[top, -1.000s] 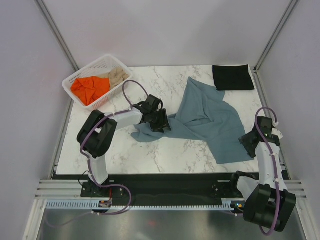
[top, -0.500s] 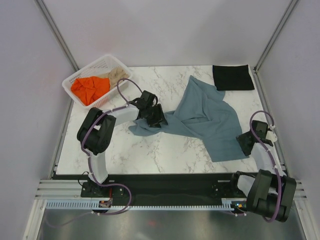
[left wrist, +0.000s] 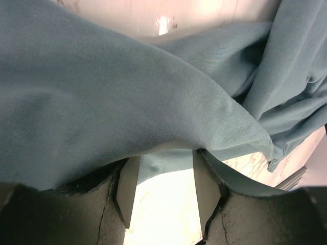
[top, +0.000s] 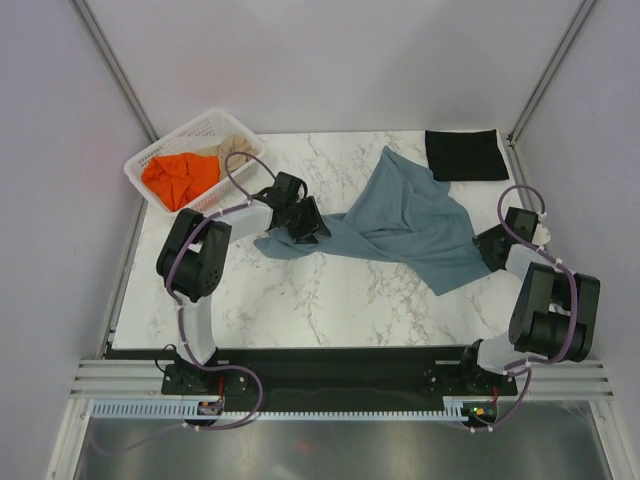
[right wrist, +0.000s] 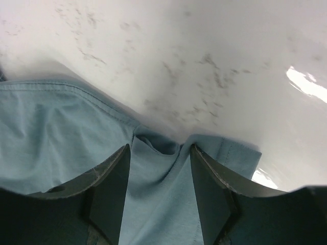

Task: Fold and stack the t-shirts
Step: Flatten the tshirt out

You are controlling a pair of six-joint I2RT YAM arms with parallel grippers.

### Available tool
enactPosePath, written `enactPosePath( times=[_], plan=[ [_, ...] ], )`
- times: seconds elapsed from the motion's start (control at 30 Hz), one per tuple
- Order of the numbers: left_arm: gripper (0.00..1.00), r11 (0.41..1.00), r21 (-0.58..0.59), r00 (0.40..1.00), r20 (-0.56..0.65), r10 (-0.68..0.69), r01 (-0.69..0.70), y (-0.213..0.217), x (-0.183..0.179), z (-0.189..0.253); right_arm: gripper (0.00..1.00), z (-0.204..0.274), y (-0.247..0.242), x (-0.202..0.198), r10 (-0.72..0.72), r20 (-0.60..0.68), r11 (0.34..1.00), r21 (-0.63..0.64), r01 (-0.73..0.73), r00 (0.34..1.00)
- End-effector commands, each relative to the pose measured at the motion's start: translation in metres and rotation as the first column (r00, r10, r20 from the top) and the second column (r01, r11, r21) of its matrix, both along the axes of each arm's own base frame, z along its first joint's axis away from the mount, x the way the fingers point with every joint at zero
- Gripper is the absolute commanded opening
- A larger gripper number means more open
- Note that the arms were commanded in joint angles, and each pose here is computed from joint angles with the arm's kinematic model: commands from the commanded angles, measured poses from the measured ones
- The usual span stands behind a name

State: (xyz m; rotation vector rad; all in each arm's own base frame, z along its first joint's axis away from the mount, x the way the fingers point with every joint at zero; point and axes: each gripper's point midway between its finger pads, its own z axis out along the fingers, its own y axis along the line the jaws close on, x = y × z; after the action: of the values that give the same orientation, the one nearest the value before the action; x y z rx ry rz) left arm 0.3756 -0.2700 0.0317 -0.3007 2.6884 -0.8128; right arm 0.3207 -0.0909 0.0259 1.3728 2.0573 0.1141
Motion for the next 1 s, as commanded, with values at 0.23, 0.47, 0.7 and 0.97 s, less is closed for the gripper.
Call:
enactPosePath(
  times=[0.23,0.47,0.7,0.97],
  plan=[
    [0.58,1.0,-0.016,0.993,0.112,0.028,-0.026,0.014,0.014,0.051,0.61,0.026,-0.006,-0.012,0.035,-0.186,0.999,-0.009,-0.038,0.982],
    [0.6,0.994,-0.092,0.98,0.196,-0.032,0.051,0.008,-0.011,0.102,0.63,0.041,0.013,-0.051,0.077,-0.23,0.997,0.045,-0.068,0.97],
    [0.6,0.987,-0.12,0.976,0.2,-0.084,0.109,0.01,-0.037,0.109,0.6,0.037,-0.005,-0.078,-0.042,-0.213,0.999,-0.013,0.04,0.976],
    [0.6,0.977,-0.158,0.965,0.241,-0.105,0.146,0.006,-0.043,0.131,0.54,0.014,0.007,-0.054,-0.071,-0.057,0.994,0.084,0.075,0.996]
  ],
)
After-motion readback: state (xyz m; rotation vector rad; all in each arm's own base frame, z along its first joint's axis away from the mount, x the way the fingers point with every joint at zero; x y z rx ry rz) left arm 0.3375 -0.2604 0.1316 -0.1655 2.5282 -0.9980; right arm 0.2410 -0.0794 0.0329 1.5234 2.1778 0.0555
